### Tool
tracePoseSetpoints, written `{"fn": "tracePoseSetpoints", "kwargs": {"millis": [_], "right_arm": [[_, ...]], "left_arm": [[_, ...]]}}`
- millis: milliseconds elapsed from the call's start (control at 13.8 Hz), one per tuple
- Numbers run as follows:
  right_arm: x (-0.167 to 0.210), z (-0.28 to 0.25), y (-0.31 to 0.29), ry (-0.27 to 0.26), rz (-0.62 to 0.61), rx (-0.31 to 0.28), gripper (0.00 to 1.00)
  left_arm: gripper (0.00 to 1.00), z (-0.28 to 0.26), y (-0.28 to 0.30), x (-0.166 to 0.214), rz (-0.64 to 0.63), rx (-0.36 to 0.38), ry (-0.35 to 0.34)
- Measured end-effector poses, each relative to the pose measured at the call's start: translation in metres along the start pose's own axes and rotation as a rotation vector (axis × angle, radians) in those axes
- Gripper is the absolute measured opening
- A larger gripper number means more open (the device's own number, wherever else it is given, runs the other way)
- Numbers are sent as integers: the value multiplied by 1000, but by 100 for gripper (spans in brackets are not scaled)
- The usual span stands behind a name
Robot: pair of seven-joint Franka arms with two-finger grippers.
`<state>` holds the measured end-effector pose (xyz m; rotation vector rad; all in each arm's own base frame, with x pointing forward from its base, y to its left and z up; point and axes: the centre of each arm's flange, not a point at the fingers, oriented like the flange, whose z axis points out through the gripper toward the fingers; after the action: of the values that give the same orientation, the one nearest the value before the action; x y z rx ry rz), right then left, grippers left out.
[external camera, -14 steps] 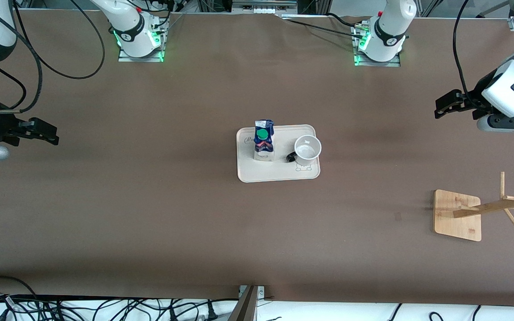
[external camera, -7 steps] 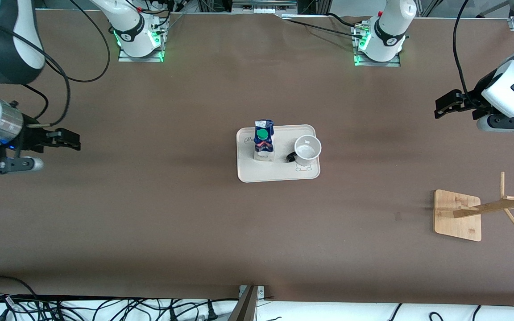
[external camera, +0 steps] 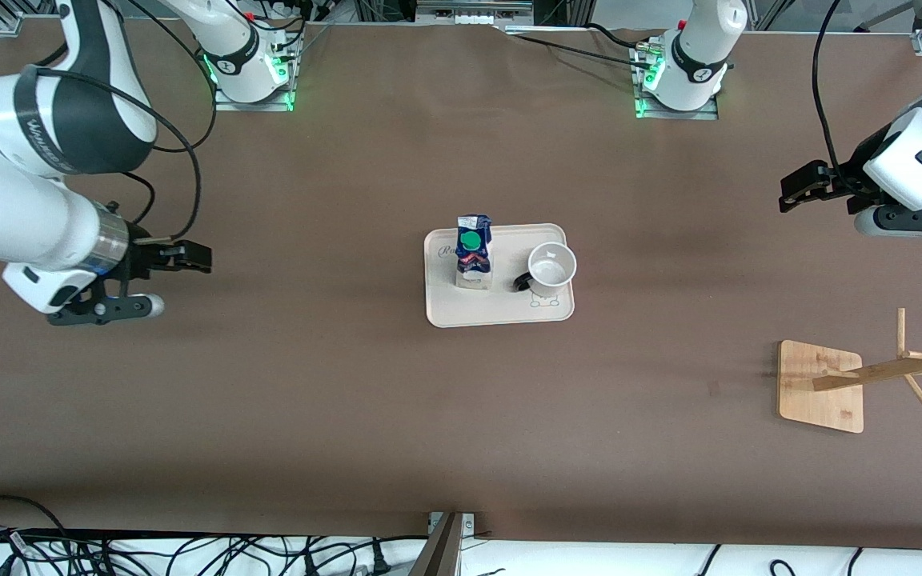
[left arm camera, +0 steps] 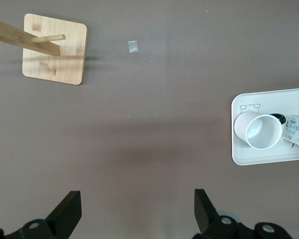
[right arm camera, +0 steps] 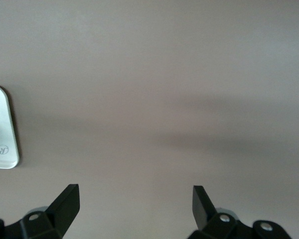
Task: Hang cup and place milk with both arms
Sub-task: 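Move the right gripper toward the milk carton on the tray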
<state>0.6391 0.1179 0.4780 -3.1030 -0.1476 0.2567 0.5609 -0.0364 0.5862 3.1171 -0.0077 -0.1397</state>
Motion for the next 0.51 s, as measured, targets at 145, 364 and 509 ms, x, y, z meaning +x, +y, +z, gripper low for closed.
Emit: {"fn": "tracePoseSetpoints", "kwargs": {"millis": [145,364,509], "right_arm": [[2,9,-14,-14,11,7,100],[-2,14,-59,-15,80,2,100],[-9,15,-97,-6,117,-6,100]], "left_arm": [[100,0,0,0,0,0,-2],[100,1,0,0,0,0,-5],[100,1,0,-1,0,0,-7]]}}
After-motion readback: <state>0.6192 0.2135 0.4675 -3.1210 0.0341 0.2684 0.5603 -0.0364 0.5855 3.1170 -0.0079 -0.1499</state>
